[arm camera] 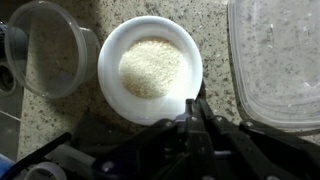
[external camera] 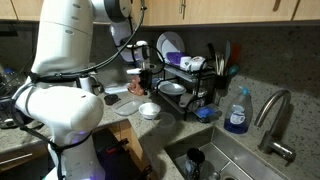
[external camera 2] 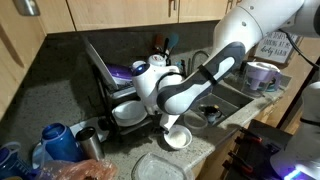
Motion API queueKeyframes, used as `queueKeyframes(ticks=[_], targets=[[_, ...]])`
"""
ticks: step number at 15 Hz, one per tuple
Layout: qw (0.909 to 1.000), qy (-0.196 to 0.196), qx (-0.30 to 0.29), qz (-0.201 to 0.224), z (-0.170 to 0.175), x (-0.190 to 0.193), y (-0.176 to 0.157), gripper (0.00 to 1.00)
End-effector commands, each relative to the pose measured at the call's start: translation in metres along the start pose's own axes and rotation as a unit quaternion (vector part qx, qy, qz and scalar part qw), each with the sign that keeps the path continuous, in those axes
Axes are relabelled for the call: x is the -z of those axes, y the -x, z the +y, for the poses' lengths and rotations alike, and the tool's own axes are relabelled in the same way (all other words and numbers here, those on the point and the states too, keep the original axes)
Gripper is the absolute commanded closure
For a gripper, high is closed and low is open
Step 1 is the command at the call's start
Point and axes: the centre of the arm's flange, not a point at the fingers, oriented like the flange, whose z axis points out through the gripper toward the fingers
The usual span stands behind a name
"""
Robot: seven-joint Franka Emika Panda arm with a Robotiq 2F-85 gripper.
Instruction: Pour the contents of the white bowl into the clear bowl
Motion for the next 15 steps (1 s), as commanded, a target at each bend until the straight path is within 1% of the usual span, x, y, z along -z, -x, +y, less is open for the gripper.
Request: queueKeyframes(ticks=[1, 2, 3, 4, 5, 6, 8, 9, 11, 15], targets=[[0.9998, 0.008, 0.019, -0.008, -0.01, -0.005, 0.004, 0.74], [0.9996, 0.008, 0.022, -0.013, -0.013, -0.01, 0.004, 0.76], [0.9995, 0.012, 0.023, -0.018, -0.015, -0.016, 0.003, 0.7], [0.9993, 0.013, 0.025, -0.025, -0.018, -0.022, 0.002, 0.6], [0.9991, 0.015, 0.025, -0.03, -0.021, -0.029, 0.002, 0.54], [0.9989, 0.018, 0.026, -0.035, -0.022, -0.035, 0.002, 0.46], [0.9984, 0.021, 0.025, -0.047, -0.024, -0.048, 0.0, 0.39], [0.9981, 0.023, 0.024, -0.051, -0.026, -0.054, -0.001, 0.37], [0.9976, 0.029, 0.024, -0.057, -0.029, -0.064, -0.002, 0.42], [0.997, 0.043, 0.018, -0.062, -0.031, -0.076, -0.007, 0.46]])
